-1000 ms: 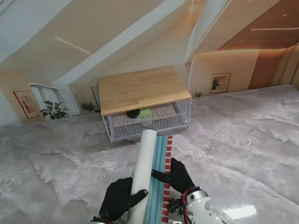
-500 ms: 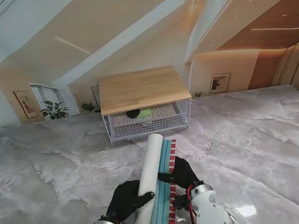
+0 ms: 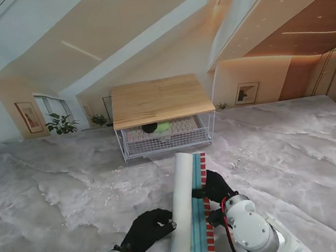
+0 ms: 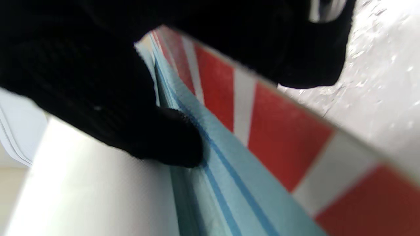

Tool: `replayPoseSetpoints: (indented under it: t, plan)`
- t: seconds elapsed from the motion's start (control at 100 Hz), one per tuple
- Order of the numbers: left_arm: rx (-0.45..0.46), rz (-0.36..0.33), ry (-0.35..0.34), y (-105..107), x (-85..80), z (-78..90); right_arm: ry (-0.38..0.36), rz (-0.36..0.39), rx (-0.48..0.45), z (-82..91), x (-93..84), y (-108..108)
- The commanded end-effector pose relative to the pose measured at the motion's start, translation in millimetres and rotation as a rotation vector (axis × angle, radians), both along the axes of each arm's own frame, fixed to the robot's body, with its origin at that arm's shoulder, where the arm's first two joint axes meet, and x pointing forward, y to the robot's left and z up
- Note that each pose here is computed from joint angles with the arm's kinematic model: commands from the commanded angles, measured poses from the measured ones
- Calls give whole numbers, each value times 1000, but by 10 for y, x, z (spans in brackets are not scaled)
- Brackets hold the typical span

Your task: Unroll the mouse pad and set up the keyboard and mouse from the tabletop organizer

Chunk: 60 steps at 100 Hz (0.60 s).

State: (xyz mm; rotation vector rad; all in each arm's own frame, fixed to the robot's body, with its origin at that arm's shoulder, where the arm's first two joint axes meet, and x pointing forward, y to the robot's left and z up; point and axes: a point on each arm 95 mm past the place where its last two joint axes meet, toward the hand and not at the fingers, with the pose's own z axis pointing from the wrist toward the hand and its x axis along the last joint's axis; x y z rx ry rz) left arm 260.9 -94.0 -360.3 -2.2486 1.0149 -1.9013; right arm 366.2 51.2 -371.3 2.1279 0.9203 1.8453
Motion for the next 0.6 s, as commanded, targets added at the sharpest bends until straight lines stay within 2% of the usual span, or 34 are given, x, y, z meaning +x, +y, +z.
replayPoseSetpoints:
  t: [0.0, 0.24, 0.4, 0.51, 0.59]
  plan:
    - [-7, -25, 27, -38, -6, -14, 9, 4, -28, 40, 64, -63]
    - [-14, -42, 63, -96, 55, -27, 64, 24, -122, 109, 214, -146]
    - [-4, -57, 76, -134, 122, -50, 74, 23, -183, 94, 299, -154]
    - [24, -65, 63, -137, 182, -81, 77, 15, -197, 59, 324, -134]
    - [64, -74, 23, -118, 238, -99, 71, 13, -219, 30, 335, -127]
